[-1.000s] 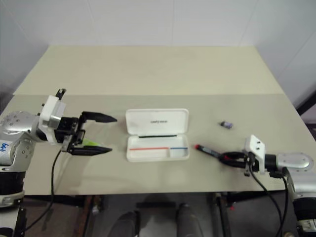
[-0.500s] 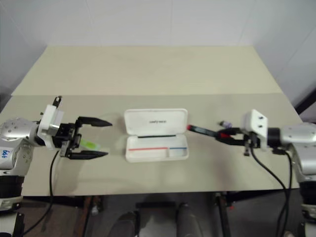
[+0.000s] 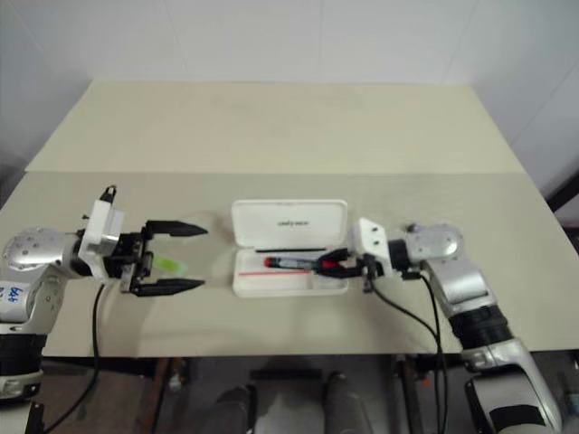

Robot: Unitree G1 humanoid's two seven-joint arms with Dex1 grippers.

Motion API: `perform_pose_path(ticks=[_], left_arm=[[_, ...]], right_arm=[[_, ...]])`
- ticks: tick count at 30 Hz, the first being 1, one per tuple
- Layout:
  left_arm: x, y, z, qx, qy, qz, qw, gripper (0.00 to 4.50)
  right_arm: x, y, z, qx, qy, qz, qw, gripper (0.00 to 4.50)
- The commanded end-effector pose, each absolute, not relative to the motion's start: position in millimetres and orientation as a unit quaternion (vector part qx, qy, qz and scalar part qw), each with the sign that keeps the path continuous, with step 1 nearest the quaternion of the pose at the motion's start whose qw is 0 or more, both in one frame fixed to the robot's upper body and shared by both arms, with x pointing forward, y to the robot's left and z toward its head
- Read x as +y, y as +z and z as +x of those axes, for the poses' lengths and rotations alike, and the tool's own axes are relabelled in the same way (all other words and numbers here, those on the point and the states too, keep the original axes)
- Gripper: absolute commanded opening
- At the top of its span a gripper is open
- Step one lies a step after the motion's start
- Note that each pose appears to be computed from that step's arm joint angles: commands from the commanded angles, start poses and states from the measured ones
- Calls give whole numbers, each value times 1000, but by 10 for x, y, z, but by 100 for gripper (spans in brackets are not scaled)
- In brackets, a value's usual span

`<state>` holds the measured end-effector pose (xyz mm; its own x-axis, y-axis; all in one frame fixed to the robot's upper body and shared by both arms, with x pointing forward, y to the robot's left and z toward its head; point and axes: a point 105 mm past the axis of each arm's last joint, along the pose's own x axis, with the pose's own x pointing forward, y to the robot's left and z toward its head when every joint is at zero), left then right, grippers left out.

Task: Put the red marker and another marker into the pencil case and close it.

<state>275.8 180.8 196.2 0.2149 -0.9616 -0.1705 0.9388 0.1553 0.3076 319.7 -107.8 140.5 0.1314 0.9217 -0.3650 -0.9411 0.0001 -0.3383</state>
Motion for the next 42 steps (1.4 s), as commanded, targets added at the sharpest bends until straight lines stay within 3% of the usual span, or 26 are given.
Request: perform_pose_path(ticks=[1,14,22,28,31,36,42], left_arm=[[1756,2036,2718,-56,-621,180,761,450],[1695,2008,2723,-63,-616,172,766,450],[1694,2029,2739,-65,-617,173,765,450],[1709,2026,2736,-64,-616,173,766,450],[1716,2020,2736,-63,-614,172,767,450],[1756,2029,2753,-65,-593,164,785,450],[1783,2026,2721,-70,-543,126,827,450]], right_arm=[[-968,1502,3317,-5,660,-277,698,58],[-711,1468,3438,-13,679,-279,679,58],[-641,1627,3498,-53,667,-278,689,332],[-563,1880,3410,-87,677,-247,688,332],[-512,2079,3238,-103,695,-219,677,332],[-541,2165,2955,-93,716,-204,661,448],[-665,2230,2740,-83,719,-186,665,448]])
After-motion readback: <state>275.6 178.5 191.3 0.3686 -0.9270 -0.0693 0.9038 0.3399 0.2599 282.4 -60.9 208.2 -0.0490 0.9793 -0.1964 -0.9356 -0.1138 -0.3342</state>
